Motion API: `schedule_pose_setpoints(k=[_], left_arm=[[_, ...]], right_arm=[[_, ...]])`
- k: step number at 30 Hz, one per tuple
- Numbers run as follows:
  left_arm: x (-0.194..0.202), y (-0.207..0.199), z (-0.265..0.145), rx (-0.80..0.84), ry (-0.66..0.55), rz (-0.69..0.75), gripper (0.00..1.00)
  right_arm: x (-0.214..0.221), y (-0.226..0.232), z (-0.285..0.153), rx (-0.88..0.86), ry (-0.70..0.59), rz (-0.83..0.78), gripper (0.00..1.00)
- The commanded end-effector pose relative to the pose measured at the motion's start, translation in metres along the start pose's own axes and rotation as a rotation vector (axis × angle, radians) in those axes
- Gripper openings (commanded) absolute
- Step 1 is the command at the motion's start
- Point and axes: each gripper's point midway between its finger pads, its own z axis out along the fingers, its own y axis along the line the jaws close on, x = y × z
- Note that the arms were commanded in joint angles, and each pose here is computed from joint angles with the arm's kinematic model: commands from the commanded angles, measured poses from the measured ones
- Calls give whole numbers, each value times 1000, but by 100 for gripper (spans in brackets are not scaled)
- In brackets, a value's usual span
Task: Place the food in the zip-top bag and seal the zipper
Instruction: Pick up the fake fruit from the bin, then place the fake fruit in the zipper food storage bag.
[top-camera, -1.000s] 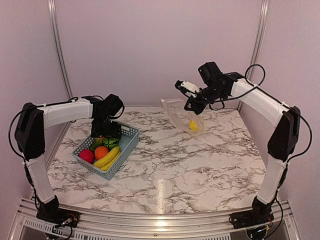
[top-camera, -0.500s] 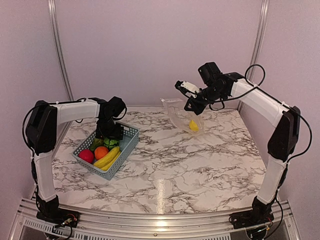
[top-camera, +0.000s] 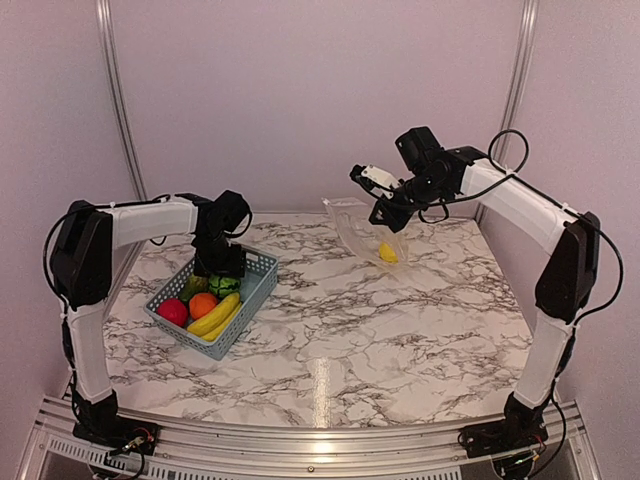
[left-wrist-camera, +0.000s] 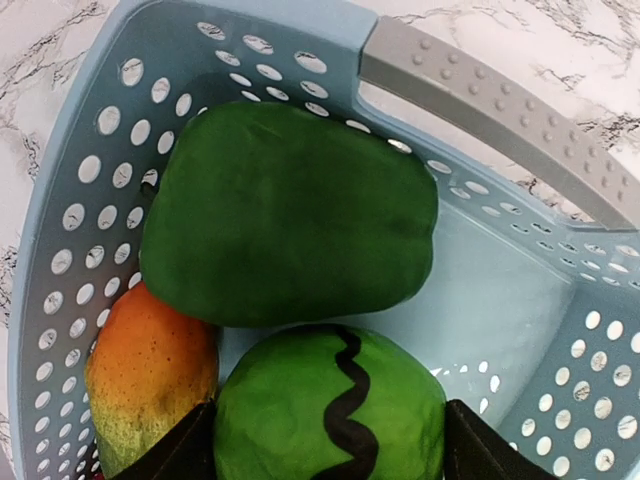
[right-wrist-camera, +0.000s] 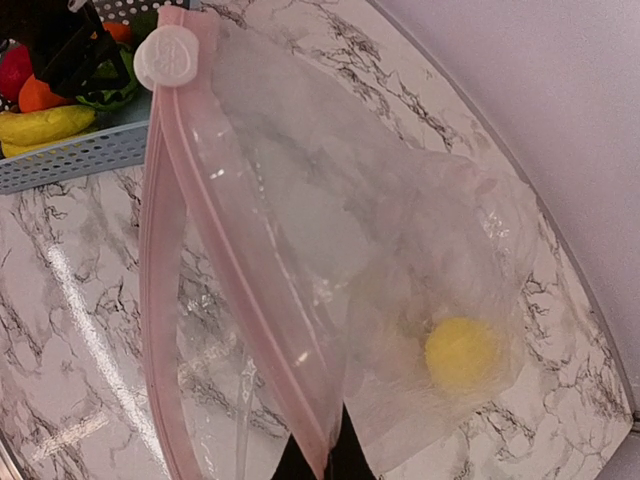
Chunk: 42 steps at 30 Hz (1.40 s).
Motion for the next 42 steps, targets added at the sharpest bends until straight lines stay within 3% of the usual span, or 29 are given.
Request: schedule_pose_setpoints(k=[1,8,20,25,33,42], left_arm=[[-13,-1,-38,63,-57,-21,65],[-29,-8,-87,165,-132,-87,60],[-80,-72,-216,656,-383,-208,51],[-84,-108,-271,863,-525,-148,47],[-64,-164,-310,1050,-600,-29,45],[-48,-238,-316,1184,-549,66,41]], right_arm=[[-4,4,-12,11,-14,-4,0],[-5,5,-11,9,-14,-4,0],[-9,3,-9,6,-24,8,0],[-14,3,-9,-1,-34,19,0],[-25,2,-12,-3,-59,38,0],[-36,0,-12,-9,-83,67,0]])
